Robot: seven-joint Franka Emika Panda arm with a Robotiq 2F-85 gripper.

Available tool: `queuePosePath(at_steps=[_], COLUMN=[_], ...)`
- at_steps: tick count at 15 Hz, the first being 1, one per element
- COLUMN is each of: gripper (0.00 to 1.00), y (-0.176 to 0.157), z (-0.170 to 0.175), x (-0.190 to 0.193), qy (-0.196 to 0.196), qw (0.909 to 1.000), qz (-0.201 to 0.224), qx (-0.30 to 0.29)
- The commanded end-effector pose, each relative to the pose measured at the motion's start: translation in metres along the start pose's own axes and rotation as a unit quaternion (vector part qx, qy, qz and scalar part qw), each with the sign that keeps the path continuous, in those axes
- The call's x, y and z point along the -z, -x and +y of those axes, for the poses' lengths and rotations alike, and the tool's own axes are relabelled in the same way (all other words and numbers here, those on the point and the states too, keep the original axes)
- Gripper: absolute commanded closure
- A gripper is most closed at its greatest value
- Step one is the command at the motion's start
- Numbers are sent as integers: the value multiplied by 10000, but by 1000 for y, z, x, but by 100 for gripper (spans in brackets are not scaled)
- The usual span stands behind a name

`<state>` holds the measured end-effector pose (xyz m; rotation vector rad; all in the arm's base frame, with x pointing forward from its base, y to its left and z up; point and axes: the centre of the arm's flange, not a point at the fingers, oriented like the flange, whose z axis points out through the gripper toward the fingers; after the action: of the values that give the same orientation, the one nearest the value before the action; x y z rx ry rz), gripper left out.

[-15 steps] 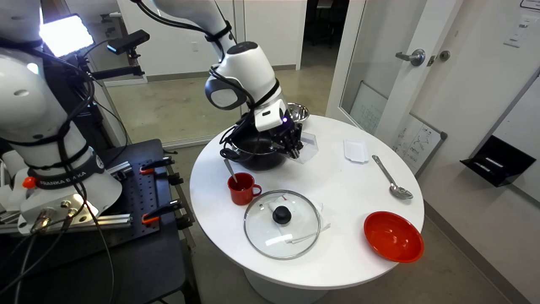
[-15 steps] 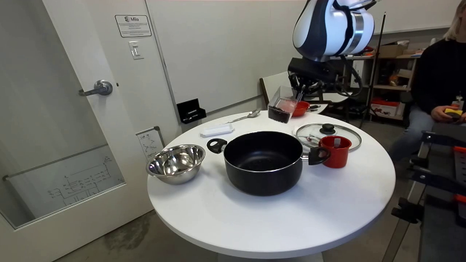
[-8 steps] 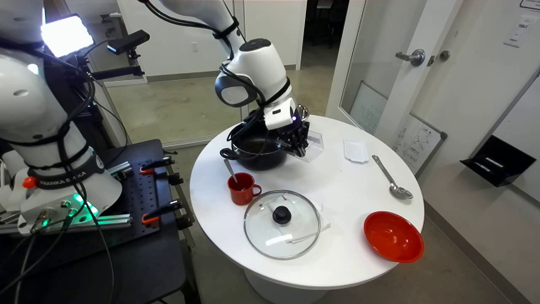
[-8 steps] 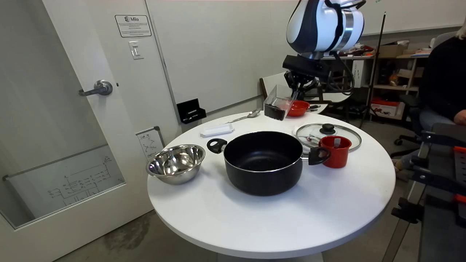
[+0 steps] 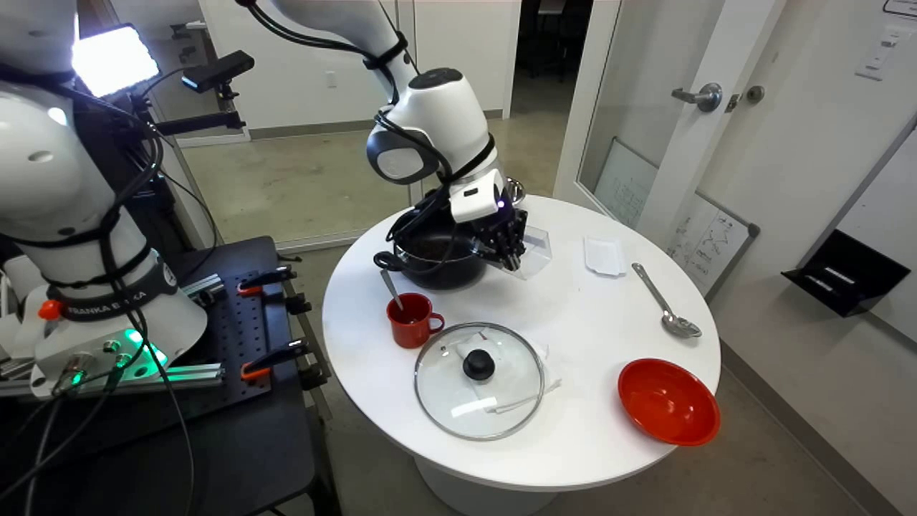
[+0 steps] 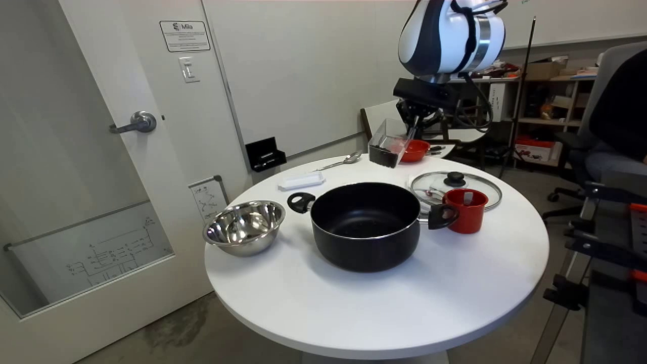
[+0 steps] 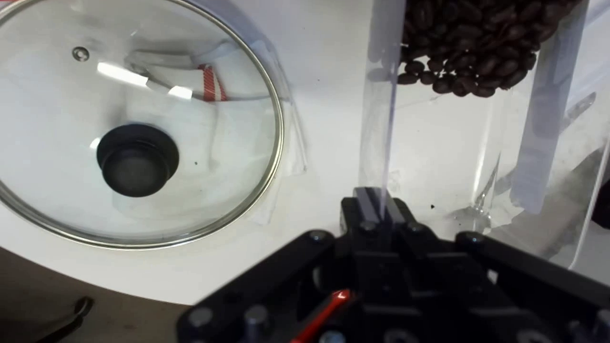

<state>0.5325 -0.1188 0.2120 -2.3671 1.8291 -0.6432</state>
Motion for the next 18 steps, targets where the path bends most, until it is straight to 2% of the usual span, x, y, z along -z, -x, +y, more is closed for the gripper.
queuePosePath(at_steps=[1, 2, 3, 4, 6, 10, 13, 15, 18], gripper=[99, 99, 99, 99, 99, 99, 99, 99, 99], y=[-23, -34, -44, -53, -66, -100, -126, -132, -127], z=[-40, -51, -63, -74, -93, -115, -118, -114, -102], x=[-9, -14, -18, -21, -29, -42, -53, -68, -93], qy=[314, 425, 577, 765, 1052, 1424, 1319, 1390, 1597], qw=[9991, 9986, 9978, 9958, 9912, 9833, 9789, 9743, 9713], qz=[100, 59, -121, -484, -798, -1125, -1519, -1709, -1706], qx=[-264, -312, -292, -157, -84, -155, -358, -467, -452])
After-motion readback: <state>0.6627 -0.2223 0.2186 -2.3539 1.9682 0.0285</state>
